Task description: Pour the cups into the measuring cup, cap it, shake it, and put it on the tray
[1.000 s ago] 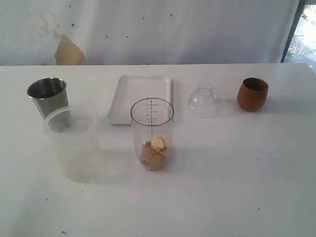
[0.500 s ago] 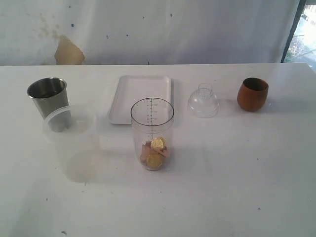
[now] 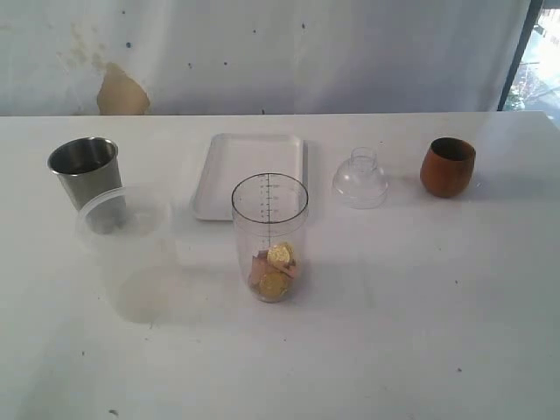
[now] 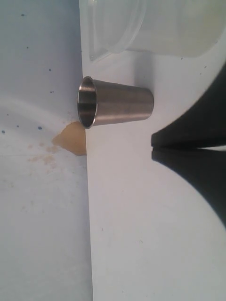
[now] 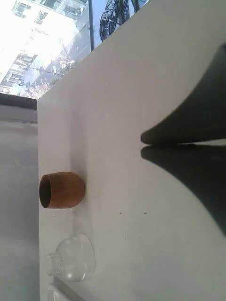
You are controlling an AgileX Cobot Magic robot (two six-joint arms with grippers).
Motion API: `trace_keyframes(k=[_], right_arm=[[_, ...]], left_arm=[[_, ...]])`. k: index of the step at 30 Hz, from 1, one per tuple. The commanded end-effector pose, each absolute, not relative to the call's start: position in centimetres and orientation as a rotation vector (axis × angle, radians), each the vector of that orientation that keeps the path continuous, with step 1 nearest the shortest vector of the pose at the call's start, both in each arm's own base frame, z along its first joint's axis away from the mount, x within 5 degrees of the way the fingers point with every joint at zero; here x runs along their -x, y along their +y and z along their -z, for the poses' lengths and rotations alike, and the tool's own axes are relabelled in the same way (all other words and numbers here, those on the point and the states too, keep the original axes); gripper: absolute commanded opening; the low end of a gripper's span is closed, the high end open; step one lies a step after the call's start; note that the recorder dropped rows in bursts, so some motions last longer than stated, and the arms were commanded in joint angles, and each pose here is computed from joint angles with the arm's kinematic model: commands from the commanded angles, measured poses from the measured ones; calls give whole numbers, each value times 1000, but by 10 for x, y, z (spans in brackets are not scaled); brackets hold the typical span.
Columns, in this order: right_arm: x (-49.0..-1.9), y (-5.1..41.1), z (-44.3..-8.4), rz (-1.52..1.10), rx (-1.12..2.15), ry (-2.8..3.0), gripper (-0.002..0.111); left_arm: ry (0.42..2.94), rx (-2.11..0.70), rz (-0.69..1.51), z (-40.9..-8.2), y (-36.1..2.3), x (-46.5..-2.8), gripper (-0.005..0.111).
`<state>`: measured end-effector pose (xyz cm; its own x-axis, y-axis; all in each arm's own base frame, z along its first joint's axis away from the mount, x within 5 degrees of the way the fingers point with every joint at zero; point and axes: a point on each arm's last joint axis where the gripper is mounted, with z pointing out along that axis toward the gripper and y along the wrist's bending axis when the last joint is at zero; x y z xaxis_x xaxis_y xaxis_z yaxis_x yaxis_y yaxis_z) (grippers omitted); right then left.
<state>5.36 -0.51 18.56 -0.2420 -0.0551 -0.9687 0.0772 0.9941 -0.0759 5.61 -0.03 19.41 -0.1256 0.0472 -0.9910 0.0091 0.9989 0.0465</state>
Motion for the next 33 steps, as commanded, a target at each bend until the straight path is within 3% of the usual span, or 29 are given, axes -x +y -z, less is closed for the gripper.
trace_keyframes(k=[1,28,33], right_arm=[[-53,-6,-183,151,3,1819,0],[-53,-6,-182,143,-5,1827,0],[-53,-6,-182,143,-5,1827,0]], left_arm=[[1685,-40,-24,-195,-1,-56,0],[1685,-40,-24,-195,-1,-56,0],[1680,-155,-144,-195,1,-56,0]])
